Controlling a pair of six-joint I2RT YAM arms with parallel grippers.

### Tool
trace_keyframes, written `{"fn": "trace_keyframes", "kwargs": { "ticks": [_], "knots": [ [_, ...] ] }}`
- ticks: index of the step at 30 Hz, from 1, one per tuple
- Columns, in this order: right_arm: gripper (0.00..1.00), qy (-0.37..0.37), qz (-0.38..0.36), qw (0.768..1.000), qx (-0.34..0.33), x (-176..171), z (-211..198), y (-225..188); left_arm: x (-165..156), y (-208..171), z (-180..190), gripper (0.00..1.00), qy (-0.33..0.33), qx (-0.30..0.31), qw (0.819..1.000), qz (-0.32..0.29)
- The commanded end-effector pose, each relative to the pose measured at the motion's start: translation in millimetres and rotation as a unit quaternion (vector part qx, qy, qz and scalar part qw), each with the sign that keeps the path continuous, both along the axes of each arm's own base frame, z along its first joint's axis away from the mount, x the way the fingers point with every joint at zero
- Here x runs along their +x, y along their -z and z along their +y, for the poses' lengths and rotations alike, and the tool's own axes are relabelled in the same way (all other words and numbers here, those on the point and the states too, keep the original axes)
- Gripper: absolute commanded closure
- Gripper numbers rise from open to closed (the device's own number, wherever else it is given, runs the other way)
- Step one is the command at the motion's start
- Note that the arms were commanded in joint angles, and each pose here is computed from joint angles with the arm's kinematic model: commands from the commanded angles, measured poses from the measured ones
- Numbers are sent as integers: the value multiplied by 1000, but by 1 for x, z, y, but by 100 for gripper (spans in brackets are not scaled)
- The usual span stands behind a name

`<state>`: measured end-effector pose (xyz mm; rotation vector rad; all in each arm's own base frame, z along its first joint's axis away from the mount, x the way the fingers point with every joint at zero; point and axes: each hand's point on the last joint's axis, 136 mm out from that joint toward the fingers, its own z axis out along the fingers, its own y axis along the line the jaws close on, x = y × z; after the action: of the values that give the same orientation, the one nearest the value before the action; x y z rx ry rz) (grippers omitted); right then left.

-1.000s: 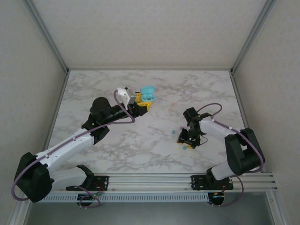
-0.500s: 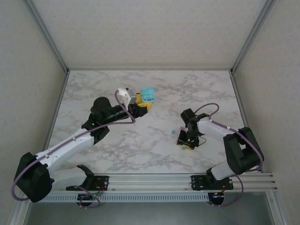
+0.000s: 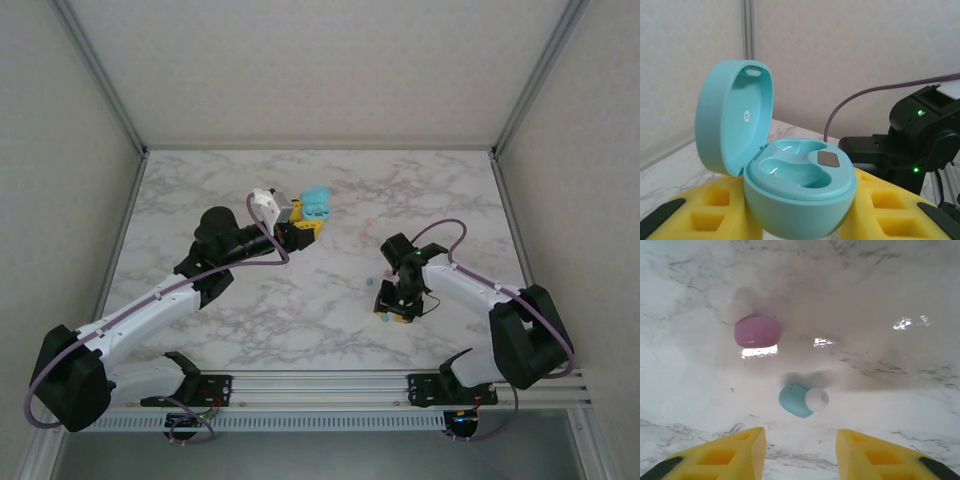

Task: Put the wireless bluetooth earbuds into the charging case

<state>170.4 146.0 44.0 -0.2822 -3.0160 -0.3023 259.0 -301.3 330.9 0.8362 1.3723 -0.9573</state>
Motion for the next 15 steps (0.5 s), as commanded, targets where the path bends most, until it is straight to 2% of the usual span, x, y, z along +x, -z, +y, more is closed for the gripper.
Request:
{"fn": "trace_keyframes", "kwargs": {
  "ticks": [1, 9, 15],
  "knots": [
    [58, -48, -28, 998, -26, 10, -5, -11, -2, -21, 4, 78, -7, -12, 1000, -26],
    [56, -145, -35, 989, 7, 34, 20, 5, -5, -26, 5, 78, -5, -12, 1000, -28],
    [56, -148, -6, 989, 5, 24, 18, 17, -6, -26, 8, 78, -10, -11, 999, -30]
  ]
}}
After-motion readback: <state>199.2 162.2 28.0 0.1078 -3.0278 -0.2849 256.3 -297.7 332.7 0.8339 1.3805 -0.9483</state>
